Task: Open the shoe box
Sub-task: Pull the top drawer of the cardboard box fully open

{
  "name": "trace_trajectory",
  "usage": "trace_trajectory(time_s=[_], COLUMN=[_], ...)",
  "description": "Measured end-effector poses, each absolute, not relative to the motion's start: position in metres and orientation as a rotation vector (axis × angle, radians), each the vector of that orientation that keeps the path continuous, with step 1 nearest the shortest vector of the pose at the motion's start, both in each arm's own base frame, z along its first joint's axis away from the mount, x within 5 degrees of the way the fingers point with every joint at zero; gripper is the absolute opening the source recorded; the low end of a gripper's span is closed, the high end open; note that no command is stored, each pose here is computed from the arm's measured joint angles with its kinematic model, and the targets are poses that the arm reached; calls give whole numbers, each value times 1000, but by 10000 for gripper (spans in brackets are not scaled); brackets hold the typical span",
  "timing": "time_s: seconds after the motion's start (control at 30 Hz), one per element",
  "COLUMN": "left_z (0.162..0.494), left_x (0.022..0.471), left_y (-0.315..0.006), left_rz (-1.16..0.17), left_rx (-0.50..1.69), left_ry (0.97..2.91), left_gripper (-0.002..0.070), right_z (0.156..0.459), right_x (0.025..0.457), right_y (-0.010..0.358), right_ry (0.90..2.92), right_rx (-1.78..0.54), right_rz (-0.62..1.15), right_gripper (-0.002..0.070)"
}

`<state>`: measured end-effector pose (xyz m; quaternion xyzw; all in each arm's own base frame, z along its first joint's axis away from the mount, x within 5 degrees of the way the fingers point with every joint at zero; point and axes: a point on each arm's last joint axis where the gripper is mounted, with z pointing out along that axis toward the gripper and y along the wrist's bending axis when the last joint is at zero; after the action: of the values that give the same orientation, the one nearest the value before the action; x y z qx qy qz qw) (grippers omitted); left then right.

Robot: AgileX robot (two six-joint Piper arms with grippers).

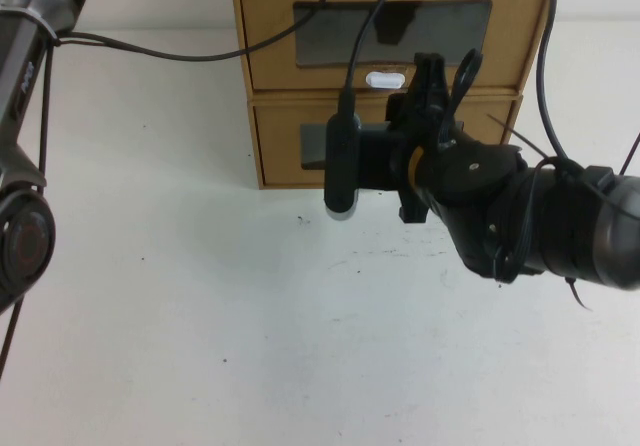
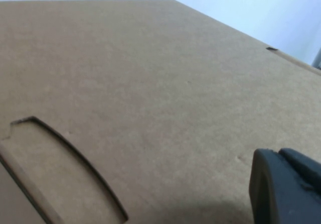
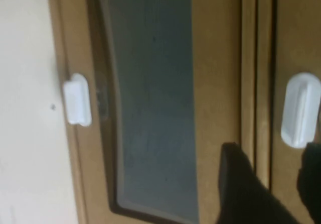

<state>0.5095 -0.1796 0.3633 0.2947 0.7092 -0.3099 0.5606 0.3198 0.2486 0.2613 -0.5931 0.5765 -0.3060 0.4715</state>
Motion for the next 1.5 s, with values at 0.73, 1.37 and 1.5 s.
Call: trace_trajectory(time_s=[0.73,1.37,1.5], left_z=[363,362,362], left_x=[510,510,510], left_y=[-180,-180,-180], left_rz=[-735,-737,-737], left_rx=[692,691,691], left_ry=[1672,1673,1673], left_gripper=[-7,-7,-7], right_z=[261,267,264], right_x=[340,355,359], right_y=[249,254,255], right_ry=[1416,1411,1413], right_rx=[-1439,-1396,-1402], right_rz=[-720,-745,-736], right_gripper=[229,227,227])
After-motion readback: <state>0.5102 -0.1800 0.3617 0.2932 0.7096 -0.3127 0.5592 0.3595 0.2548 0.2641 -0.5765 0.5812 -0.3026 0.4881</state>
